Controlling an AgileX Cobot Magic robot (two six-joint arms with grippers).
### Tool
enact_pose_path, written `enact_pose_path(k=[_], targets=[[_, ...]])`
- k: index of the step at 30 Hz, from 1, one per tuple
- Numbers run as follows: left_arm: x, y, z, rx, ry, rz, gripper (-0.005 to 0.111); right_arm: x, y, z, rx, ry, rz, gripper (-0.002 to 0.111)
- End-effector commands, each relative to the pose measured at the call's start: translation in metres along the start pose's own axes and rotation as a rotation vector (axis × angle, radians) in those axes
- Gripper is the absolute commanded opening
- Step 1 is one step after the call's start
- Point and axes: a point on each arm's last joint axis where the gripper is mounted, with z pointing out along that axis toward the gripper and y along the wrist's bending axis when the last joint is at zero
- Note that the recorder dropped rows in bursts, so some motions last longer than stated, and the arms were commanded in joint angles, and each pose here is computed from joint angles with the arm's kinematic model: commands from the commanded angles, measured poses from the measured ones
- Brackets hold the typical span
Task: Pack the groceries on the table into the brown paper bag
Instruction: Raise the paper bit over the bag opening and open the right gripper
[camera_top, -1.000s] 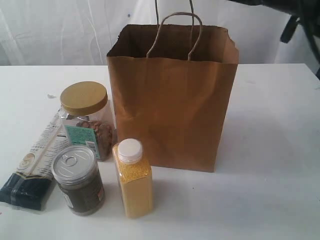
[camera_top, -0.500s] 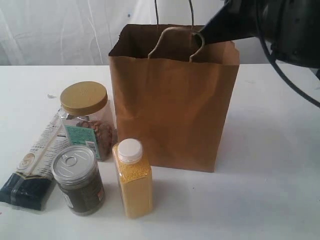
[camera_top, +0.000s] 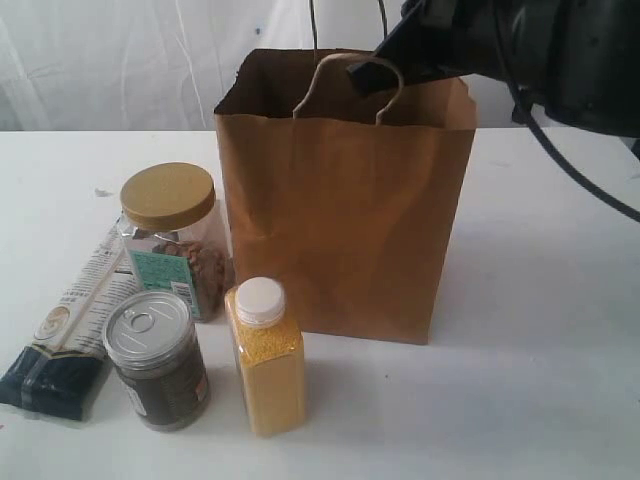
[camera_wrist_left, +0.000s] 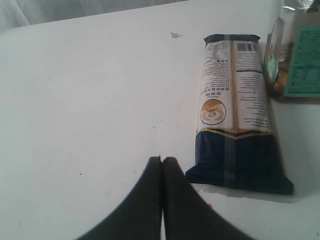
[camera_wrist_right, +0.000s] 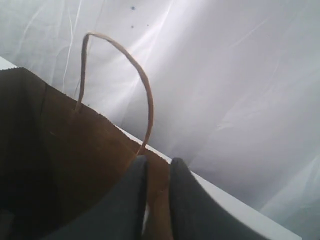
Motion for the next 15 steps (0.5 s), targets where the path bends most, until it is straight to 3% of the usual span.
enact_pose_path(k=[1, 5, 9, 13, 15], targets=[[0.0, 0.0, 0.0, -0.001, -0.006, -0.005, 0.0, 0.0, -0.001, 0.0, 0.005, 0.0, 0.007, 0.026], [0.0, 0.0, 0.0, -0.001, -0.006, -0.005, 0.0, 0.001, -0.002, 0.0, 0.013, 0.004, 0.016, 0.027], [0.0, 0.0, 0.0, -0.001, -0.006, -0.005, 0.0, 0.002, -0.011, -0.004, 0.09, 0.025, 0.136, 0.025], [0.0, 0.0, 0.0, -0.001, -0.006, -0.005, 0.0, 0.001, -0.026, -0.014, 0.206, 0.048, 0.15, 0.002], [0.0, 0.0, 0.0, -0.001, -0.006, -0.005, 0.0, 0.001, -0.035, -0.021, 0.267, 0.066, 0.105, 0.0]])
